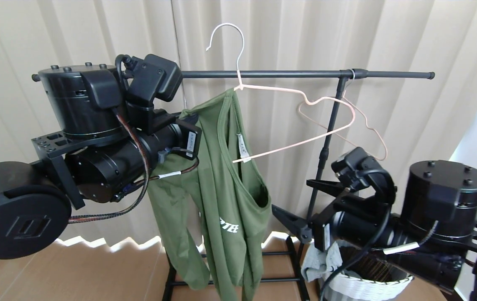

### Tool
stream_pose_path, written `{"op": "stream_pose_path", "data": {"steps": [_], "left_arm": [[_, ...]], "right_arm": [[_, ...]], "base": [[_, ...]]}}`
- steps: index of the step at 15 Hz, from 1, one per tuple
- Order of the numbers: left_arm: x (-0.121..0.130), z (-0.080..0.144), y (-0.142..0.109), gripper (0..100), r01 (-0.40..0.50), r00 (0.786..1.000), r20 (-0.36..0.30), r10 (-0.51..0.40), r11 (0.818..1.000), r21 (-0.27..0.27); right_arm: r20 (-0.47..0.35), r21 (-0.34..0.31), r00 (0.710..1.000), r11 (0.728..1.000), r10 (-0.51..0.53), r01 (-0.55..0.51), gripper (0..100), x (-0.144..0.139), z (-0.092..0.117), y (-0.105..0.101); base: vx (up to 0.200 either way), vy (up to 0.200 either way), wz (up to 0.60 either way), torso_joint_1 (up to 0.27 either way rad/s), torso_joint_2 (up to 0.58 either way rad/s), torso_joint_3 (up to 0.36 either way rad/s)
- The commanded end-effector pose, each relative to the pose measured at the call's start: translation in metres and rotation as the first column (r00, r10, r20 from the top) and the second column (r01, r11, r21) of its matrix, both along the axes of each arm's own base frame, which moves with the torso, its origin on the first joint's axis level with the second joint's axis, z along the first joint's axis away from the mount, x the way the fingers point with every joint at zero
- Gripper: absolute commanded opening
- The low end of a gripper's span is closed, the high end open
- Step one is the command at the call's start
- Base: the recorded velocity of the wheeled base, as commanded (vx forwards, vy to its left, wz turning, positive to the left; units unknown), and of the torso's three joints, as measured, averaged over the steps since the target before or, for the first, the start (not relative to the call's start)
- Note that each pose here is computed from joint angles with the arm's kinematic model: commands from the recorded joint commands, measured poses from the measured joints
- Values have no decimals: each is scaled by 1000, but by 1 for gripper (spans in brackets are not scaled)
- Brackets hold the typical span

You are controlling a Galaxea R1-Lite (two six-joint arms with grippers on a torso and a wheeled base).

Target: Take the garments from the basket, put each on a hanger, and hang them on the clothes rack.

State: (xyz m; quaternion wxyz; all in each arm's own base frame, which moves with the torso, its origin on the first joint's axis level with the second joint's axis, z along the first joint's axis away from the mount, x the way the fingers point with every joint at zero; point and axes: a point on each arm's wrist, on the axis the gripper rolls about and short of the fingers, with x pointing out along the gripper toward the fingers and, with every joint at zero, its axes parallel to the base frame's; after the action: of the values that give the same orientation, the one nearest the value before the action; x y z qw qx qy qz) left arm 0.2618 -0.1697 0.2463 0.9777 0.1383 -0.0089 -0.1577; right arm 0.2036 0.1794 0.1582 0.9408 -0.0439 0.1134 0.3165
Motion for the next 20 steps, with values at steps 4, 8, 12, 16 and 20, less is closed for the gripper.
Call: {"op": "stream_pose_path", "data": {"steps": [4,8,12,16,20], "left_arm": [[-11,9,-3,0,29,999,22,-28,999,-25],[-14,13,-1,0,28,999,31,-27,999,-31],[-12,11,0,0,21,999,27,-21,999,-25],[-3,-1,14,0,-30,1000,6,30,999,39],[0,-21,29,0,-68,997,-17,72,984,162]], "right_arm": [[-33,-37,997,997,-76,74,100,47,-27,26],[-47,-56,992,992,-117,114,100,56,-39,23],[-48,-61,986,986,-158,155,0,51,-36,7],[-8,-23,961,961,-276,276,0,54,-16,-36],[36,23,922,922,-386,386,0,68,3,-71]], "base": [[0,0,0,0,0,0],[0,0,0,0,0,0],[0,0,0,0,0,0],[0,0,0,0,0,0],[0,0,0,0,0,0]]}}
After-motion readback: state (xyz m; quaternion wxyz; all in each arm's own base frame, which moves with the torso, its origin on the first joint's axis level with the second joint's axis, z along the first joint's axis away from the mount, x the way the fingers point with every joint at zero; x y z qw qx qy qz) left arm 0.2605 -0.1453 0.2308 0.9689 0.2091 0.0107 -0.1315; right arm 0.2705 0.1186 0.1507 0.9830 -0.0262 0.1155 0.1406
